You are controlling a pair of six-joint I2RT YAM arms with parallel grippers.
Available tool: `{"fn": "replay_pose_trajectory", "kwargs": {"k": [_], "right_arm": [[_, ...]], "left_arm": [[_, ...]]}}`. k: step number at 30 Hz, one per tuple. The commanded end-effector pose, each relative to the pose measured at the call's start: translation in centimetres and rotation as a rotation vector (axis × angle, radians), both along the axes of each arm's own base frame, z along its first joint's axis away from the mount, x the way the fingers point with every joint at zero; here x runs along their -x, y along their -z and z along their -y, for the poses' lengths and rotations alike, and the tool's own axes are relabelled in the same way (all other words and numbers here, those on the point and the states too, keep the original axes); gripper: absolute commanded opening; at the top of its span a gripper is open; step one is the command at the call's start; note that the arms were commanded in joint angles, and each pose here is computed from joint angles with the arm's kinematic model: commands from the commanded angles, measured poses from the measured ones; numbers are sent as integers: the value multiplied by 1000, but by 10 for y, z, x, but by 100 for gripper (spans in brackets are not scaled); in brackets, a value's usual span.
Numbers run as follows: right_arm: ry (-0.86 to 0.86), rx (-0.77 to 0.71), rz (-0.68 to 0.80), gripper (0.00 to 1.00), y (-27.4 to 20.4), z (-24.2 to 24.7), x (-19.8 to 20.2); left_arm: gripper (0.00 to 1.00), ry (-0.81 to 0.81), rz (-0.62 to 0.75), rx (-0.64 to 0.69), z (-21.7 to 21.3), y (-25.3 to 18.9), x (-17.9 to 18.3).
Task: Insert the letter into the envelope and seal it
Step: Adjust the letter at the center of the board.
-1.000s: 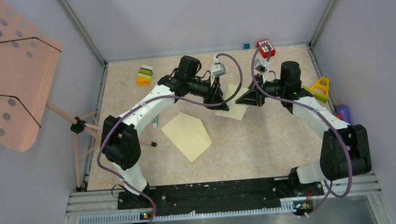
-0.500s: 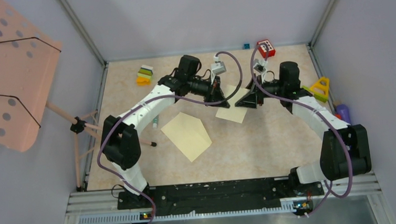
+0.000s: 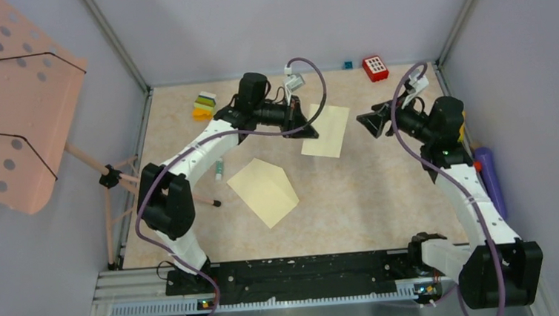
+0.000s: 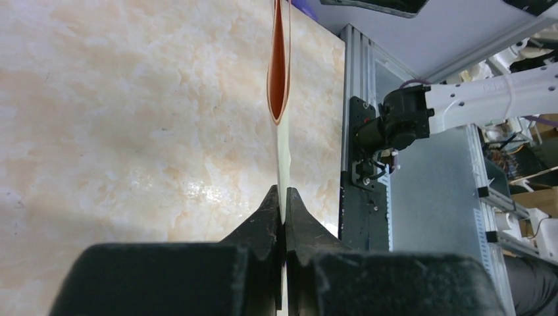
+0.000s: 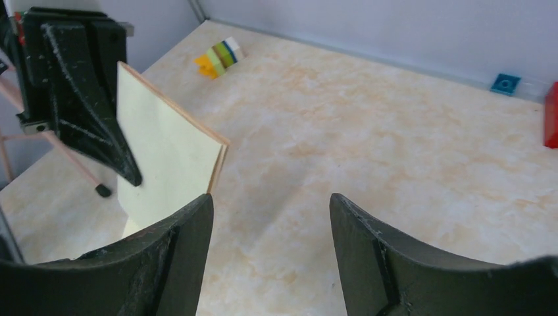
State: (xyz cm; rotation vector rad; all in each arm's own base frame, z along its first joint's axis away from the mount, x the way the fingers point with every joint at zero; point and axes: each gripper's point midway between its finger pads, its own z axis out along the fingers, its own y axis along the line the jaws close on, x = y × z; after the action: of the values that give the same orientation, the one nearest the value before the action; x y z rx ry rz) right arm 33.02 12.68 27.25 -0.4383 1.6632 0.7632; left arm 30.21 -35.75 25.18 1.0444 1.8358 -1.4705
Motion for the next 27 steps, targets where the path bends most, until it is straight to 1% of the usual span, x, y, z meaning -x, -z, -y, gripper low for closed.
{"fn": "replay_pose_trajectory", "kwargs": {"k": [1, 5, 8, 12, 17, 27], "right_arm": [[186, -26, -28, 65, 16, 22, -26], [192, 18, -54, 65, 38, 8, -30], [205, 52, -41, 65, 40, -2, -32], [240, 76, -31, 65, 40, -5, -36], [249, 101, -26, 64, 43, -12, -35], [276, 130, -20, 64, 45, -20, -40]], "left_arm": [[0, -3, 43, 86, 1, -39, 6], [0, -14, 12, 106, 2, -44, 7], [0, -37, -14, 109, 1, -43, 7], [0, -93, 3, 107, 1, -43, -2], [0, -152, -24, 90, 2, -37, -11], [0, -153, -61, 100, 5, -34, -11]]}}
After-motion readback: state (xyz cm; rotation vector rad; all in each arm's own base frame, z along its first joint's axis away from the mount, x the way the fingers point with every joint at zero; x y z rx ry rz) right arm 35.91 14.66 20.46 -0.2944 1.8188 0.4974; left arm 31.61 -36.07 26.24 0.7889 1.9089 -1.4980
